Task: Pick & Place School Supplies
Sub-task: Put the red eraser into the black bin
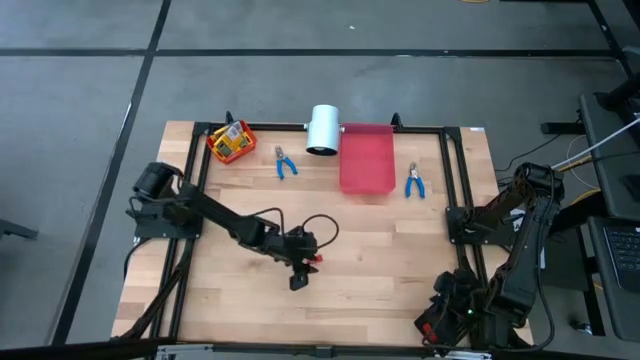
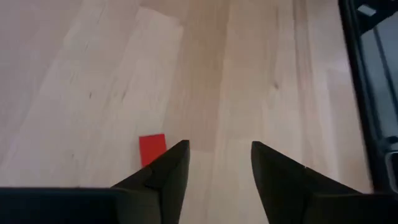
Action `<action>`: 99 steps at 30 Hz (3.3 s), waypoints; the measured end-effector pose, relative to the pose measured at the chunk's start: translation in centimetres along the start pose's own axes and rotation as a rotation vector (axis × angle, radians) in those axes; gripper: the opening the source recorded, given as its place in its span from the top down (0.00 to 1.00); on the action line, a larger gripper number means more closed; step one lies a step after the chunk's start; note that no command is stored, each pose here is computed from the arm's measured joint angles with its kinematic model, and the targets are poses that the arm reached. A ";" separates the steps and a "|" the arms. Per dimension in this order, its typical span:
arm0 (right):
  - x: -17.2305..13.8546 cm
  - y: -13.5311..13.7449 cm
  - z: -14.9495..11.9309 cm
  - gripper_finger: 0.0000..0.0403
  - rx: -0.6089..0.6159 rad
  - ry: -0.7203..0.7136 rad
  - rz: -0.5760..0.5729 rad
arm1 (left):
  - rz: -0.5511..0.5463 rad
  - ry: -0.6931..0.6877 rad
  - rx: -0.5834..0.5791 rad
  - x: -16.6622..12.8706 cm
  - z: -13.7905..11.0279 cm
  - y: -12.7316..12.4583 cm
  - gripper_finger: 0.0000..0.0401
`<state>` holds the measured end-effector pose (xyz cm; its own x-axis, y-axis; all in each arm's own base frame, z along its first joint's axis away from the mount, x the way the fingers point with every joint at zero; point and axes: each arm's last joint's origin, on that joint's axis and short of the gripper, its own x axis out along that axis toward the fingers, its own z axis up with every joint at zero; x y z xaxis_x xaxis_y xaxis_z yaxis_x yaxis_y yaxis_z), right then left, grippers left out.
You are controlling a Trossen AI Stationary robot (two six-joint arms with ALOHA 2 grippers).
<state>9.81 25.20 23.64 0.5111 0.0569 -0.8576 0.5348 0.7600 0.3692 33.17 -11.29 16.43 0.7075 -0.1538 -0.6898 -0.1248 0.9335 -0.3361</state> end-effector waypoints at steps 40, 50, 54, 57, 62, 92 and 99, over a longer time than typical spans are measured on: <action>-0.5 1.1 1.5 0.55 0.060 -0.114 0.043 | 0.117 0.116 -0.006 3.0 -0.9 3.9 0.56; -0.2 1.3 2.3 0.55 0.064 -0.173 0.050 | 0.180 0.149 -0.044 2.8 -1.3 4.3 0.89; 0.0 1.5 2.8 0.55 0.045 -0.206 0.058 | 0.173 0.132 -0.069 2.8 -1.2 4.2 0.96; 0.0 1.9 3.5 0.55 0.035 -0.279 0.090 | 0.118 0.099 -0.079 2.7 -0.7 3.8 0.96; -1.3 2.1 5.9 0.55 0.026 -0.455 0.155 | -0.034 -0.077 -0.077 0.5 2.3 2.0 0.96; -3.7 3.0 19.4 0.55 -0.182 -0.581 0.368 | -0.327 -0.457 0.132 -5.5 13.5 -3.1 0.96; -2.6 3.4 19.1 0.55 -0.195 -0.523 0.366 | -0.315 -0.490 0.139 -5.6 13.8 -2.8 0.96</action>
<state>23.11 15.30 33.96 0.9218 0.0489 -0.3845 0.1588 0.8573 0.4898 39.15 -8.58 30.11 0.9382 -0.2934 -0.1834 0.2119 0.9062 -0.3660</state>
